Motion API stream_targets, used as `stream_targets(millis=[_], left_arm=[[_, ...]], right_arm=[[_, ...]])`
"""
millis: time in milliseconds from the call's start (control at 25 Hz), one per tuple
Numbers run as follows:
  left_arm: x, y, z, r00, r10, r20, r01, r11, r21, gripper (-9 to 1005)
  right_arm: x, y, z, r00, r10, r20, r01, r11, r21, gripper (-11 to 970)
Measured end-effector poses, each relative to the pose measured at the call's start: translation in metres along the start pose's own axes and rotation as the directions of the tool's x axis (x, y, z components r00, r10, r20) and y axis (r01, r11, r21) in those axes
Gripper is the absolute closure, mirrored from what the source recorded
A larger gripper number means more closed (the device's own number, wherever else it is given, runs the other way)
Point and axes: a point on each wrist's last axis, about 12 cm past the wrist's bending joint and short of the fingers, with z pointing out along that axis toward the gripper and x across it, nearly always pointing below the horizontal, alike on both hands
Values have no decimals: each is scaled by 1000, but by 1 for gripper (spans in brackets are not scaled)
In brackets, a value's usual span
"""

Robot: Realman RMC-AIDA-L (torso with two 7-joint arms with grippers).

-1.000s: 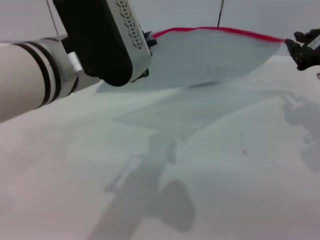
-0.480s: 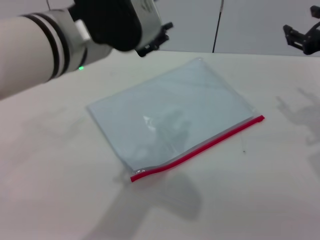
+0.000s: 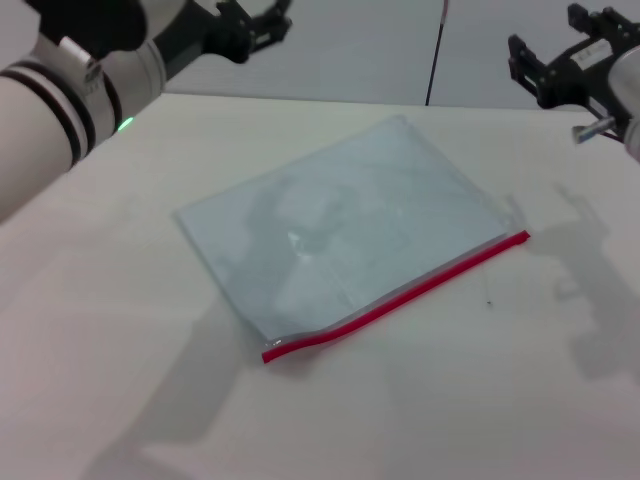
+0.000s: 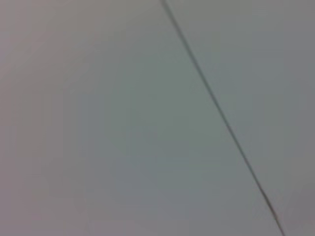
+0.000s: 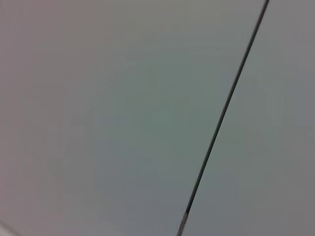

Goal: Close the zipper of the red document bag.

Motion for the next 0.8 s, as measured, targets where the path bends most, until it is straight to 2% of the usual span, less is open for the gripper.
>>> stream_targets(millis=[160, 240, 360, 400, 440, 560, 640, 800], left_arm=[[28, -1, 4, 995, -74, 70, 80, 993, -89, 144], [45, -6, 4, 988, -113, 106, 126, 985, -122, 104], [67, -16, 3, 979, -138, 147, 159, 977, -139, 125], [71, -18, 3, 977, -142, 157, 165, 976, -143, 132], [76, -21, 3, 974, -149, 172, 174, 974, -145, 138], [89, -28, 2, 966, -172, 194, 202, 969, -143, 159], [97, -29, 2, 963, -196, 183, 223, 964, -144, 173], [104, -28, 1, 960, -229, 164, 254, 955, -156, 282]], right_arm=[[8, 26, -5, 995, 29, 97, -42, 990, 135, 276], [15, 34, -8, 988, 40, 149, -69, 978, 195, 278], [28, 38, -8, 977, 101, 188, -142, 966, 217, 280], [40, 37, -6, 972, 141, 188, -180, 960, 215, 281], [40, 37, -6, 972, 141, 188, -180, 960, 215, 282], [58, 36, -6, 961, 181, 207, -225, 950, 215, 283], [69, 36, -11, 951, 208, 230, -256, 945, 205, 283], [74, 39, -18, 945, 208, 253, -260, 946, 193, 283]])
